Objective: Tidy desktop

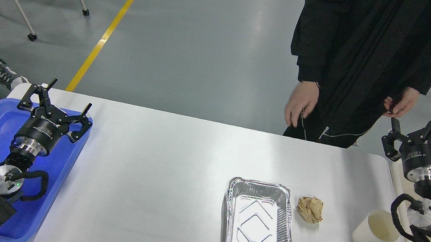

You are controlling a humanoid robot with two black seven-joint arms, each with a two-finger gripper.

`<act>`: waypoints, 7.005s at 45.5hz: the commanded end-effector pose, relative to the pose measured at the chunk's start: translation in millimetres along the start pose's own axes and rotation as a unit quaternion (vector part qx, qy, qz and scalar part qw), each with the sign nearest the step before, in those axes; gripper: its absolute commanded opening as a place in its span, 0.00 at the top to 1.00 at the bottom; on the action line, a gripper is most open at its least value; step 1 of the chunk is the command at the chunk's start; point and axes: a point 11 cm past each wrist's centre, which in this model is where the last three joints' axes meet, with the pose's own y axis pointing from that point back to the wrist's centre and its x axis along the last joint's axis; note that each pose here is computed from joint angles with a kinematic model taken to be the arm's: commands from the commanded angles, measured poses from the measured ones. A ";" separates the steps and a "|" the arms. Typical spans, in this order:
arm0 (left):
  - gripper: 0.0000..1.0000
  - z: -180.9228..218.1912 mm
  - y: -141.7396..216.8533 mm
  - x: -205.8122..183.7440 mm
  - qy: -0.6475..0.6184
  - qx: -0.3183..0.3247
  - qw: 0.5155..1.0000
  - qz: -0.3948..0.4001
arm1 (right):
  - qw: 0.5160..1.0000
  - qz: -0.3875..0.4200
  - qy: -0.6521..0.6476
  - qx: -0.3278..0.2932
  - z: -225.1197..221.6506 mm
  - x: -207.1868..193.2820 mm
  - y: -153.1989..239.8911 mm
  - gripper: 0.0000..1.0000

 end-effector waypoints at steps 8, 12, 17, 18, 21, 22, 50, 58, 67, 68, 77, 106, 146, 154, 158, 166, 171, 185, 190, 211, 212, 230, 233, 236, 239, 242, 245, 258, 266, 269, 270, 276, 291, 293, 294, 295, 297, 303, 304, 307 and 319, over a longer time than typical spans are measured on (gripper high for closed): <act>0.00 0.0 0.0 0.1 0.000 0.000 1.000 0.000 | 1.000 0.001 -0.001 -0.001 1.2 -0.2 0.3 0.00; 0.00 0.0 0.0 0.1 0.000 0.000 1.000 0.000 | 1.000 0.001 0.000 -0.001 0.6 0.4 0.2 0.00; 0.00 0.0 0.0 0.1 0.000 0.000 1.000 0.000 | 1.000 0.001 0.002 0.000 -0.6 2.3 0.5 0.00; 0.00 0.0 0.0 0.1 0.000 0.000 1.000 0.000 | 1.000 0.001 0.003 0.000 -1.3 2.2 0.3 0.00; 0.00 0.0 0.0 0.1 0.000 0.000 1.000 0.000 | 1.000 0.001 0.003 0.002 -2.9 2.8 -0.2 0.00; 0.00 0.0 0.0 0.1 0.000 0.000 1.000 0.000 | 1.000 0.001 0.003 0.002 -2.9 2.8 -0.2 0.00; 0.00 0.0 0.0 0.1 0.000 0.000 1.000 0.000 | 1.000 0.009 0.010 0.005 -7.6 9.5 -1.9 0.00; 0.00 0.0 0.0 0.1 0.000 0.000 1.000 0.000 | 1.000 0.008 0.014 -0.002 -2.7 10.1 0.7 0.00; 0.00 -0.1 -0.2 -0.3 0.000 0.000 1.000 -0.001 | 1.000 0.013 0.017 -0.002 -2.4 11.3 0.9 0.00; 0.00 0.0 0.0 0.1 0.000 0.000 1.000 0.000 | 1.000 0.013 0.017 -0.002 -2.4 11.3 0.9 0.00; 0.00 0.0 0.0 0.1 0.000 0.000 1.000 0.000 | 1.000 0.013 0.022 0.003 -10.8 14.3 -1.6 0.00; 0.00 -0.1 -0.2 -0.3 0.000 0.000 1.000 -0.001 | 0.979 -0.020 0.201 -0.021 -48.9 22.7 -15.3 0.00; 0.00 -0.1 -0.2 -0.3 0.000 0.000 1.000 -0.001 | 0.671 -0.309 0.655 -0.163 -71.6 -18.7 13.7 0.00; 0.00 0.0 0.0 0.1 0.000 0.000 1.000 0.000 | 0.567 -0.351 0.718 -0.200 -62.8 13.5 35.4 0.00; 0.00 -0.1 -0.2 -0.3 0.000 0.000 1.000 -0.001 | 0.548 -0.360 0.718 -0.232 -57.1 29.3 46.9 0.00; 0.00 0.0 0.0 0.1 0.000 0.000 1.000 0.000 | 0.524 -0.373 0.712 -0.281 -47.7 49.8 64.6 0.00; 0.00 -0.1 -0.2 -0.3 0.000 0.000 1.000 -0.001 | 0.508 -0.378 0.712 -0.302 -42.4 62.0 74.9 0.00; 0.00 0.0 0.0 0.1 0.000 0.000 1.000 0.000 | 0.497 -0.385 0.705 -0.330 -22.3 81.9 96.2 0.00; 0.00 -0.1 -0.2 -0.3 0.000 0.000 1.000 -0.001 | 0.498 -0.384 0.705 -0.328 -20.1 82.3 97.1 0.00; 0.00 -0.1 -0.2 -0.3 0.000 0.000 1.000 -0.001 | 0.481 -0.391 0.711 -0.331 11.0 86.8 97.8 0.02; 0.00 0.0 0.0 0.1 0.000 0.000 1.000 0.000 | 0.480 -0.393 0.712 -0.330 14.2 86.2 97.3 0.02; 0.00 0.0 0.0 0.1 0.000 0.000 1.000 0.000 | 0.465 -0.387 0.725 -0.330 36.6 91.2 88.3 0.10; 0.00 0.0 0.0 0.1 0.000 0.000 1.000 0.000 | 0.460 -0.384 0.727 -0.335 39.1 97.5 91.2 0.10; 0.00 -0.1 -0.2 -0.3 0.000 0.000 1.000 -0.001 | 0.460 -0.384 0.727 -0.336 39.7 99.2 92.1 0.14; 0.00 0.0 0.0 0.1 0.000 0.000 1.000 0.000 | 0.460 -0.385 0.727 -0.335 40.6 97.7 91.5 0.15; 0.00 0.0 0.0 0.1 0.000 0.000 1.000 0.000 | 0.461 -0.387 0.726 -0.334 41.3 96.6 91.6 0.26; 0.00 0.0 0.0 0.1 0.000 0.000 1.000 0.000 | 0.463 -0.396 0.721 -0.331 43.0 96.0 94.2 0.41; 0.00 0.0 0.0 0.1 0.000 0.000 1.000 0.000 | 0.475 -0.424 0.706 -0.310 45.1 88.0 97.1 0.92; 0.00 0.0 0.0 0.1 0.000 0.000 1.000 0.000 | 0.477 -0.423 0.711 -0.297 43.9 85.8 94.7 1.00; 0.00 0.0 0.0 0.1 0.000 0.000 1.000 0.000 | 0.477 -0.423 0.712 -0.294 43.1 86.0 94.2 1.00; 0.00 0.0 0.0 0.1 0.000 0.000 1.000 0.000 | 0.477 -0.422 0.713 -0.293 42.5 86.3 94.2 1.00; 0.00 0.0 0.0 0.1 0.000 0.000 1.000 0.000 | 0.482 -0.431 0.709 -0.283 42.1 83.3 94.4 1.00; 0.00 -0.1 -0.2 -0.3 0.000 0.000 1.000 -0.001 | 0.551 -0.426 0.687 -0.209 23.0 46.4 66.1 1.00; 0.00 0.0 0.0 0.1 0.000 0.000 1.000 0.000 | 0.561 -0.424 0.682 -0.200 18.3 40.7 62.0 1.00; 0.00 0.0 0.0 0.1 0.000 0.000 1.000 0.000 | 0.564 -0.425 0.680 -0.196 16.7 37.3 60.4 1.00; 0.00 0.0 0.0 0.1 0.000 0.000 1.000 0.000 | 0.567 -0.426 0.679 -0.191 15.3 32.8 58.5 1.00; 0.00 0.0 0.0 0.1 0.000 0.000 1.000 0.000 | 0.570 -0.428 0.679 -0.179 11.0 23.5 52.5 1.00; 0.00 -0.1 -0.2 -0.3 0.000 0.000 1.000 -0.001 | 0.590 -0.429 0.669 -0.143 -4.7 -10.3 33.5 1.00; 0.00 0.0 0.0 0.1 0.000 0.000 1.000 0.000 | 0.596 -0.427 0.666 -0.137 -8.1 -16.2 30.1 1.00; 0.00 0.0 0.0 0.1 0.000 0.000 1.000 0.000 | 0.614 -0.424 0.656 -0.119 -17.7 -33.7 21.4 1.00; 0.00 -0.1 -0.2 -0.3 0.000 0.000 1.000 -0.001 | 0.676 -0.408 0.610 -0.074 -63.4 -86.3 -9.0 1.00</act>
